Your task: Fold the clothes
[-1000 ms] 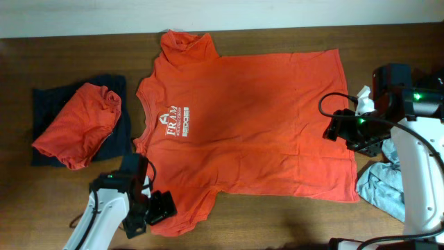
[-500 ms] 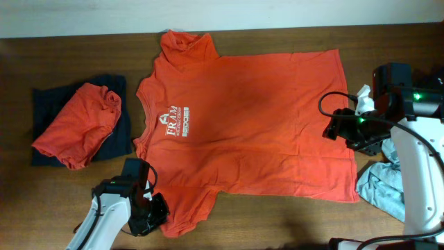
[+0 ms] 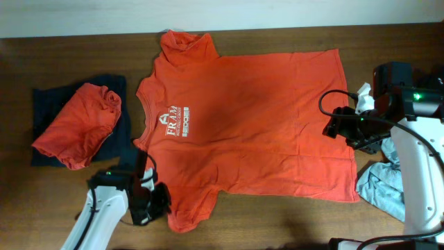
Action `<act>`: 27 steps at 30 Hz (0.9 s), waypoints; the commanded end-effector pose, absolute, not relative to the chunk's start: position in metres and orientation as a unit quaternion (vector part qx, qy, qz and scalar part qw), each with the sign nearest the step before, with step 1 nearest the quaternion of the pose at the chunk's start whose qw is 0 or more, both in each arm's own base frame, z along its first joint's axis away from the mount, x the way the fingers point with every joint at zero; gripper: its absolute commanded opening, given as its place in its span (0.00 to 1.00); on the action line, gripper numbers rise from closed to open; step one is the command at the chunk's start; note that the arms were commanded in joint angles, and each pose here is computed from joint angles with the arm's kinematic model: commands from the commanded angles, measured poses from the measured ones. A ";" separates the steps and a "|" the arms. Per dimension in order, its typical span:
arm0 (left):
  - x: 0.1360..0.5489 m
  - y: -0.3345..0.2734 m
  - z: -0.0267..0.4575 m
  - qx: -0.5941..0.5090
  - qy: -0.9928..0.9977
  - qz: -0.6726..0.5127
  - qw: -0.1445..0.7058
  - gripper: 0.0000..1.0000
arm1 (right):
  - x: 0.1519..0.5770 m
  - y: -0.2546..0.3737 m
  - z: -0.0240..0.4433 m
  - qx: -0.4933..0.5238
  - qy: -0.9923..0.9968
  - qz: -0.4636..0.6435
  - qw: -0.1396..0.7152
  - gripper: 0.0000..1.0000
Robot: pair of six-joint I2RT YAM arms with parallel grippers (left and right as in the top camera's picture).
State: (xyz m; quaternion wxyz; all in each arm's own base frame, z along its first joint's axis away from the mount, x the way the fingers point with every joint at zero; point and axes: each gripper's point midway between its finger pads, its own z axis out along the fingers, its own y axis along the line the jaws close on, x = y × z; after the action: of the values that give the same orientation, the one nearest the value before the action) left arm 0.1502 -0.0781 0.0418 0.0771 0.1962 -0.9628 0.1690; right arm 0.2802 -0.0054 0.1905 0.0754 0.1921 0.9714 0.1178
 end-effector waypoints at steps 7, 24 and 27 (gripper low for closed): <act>0.215 -0.083 0.107 0.124 -0.972 0.196 -0.038 0.00 | 0.276 -0.012 0.183 0.193 0.974 0.100 0.070 0.73; 0.235 -0.071 0.122 0.113 -0.977 0.162 -0.084 0.00 | 0.226 -0.003 0.090 0.256 0.961 0.095 -0.042 0.73; 0.235 -0.071 0.122 0.113 -0.977 0.162 -0.084 0.01 | 0.217 -0.002 0.076 0.277 0.955 0.092 -0.055 0.73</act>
State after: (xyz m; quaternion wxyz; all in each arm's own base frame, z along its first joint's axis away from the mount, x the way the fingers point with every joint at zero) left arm 0.2297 -0.0740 0.1169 -0.0708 0.1217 -0.9757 0.1680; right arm 0.2272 -0.0009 0.0872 -0.0399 0.2460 0.9632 0.1006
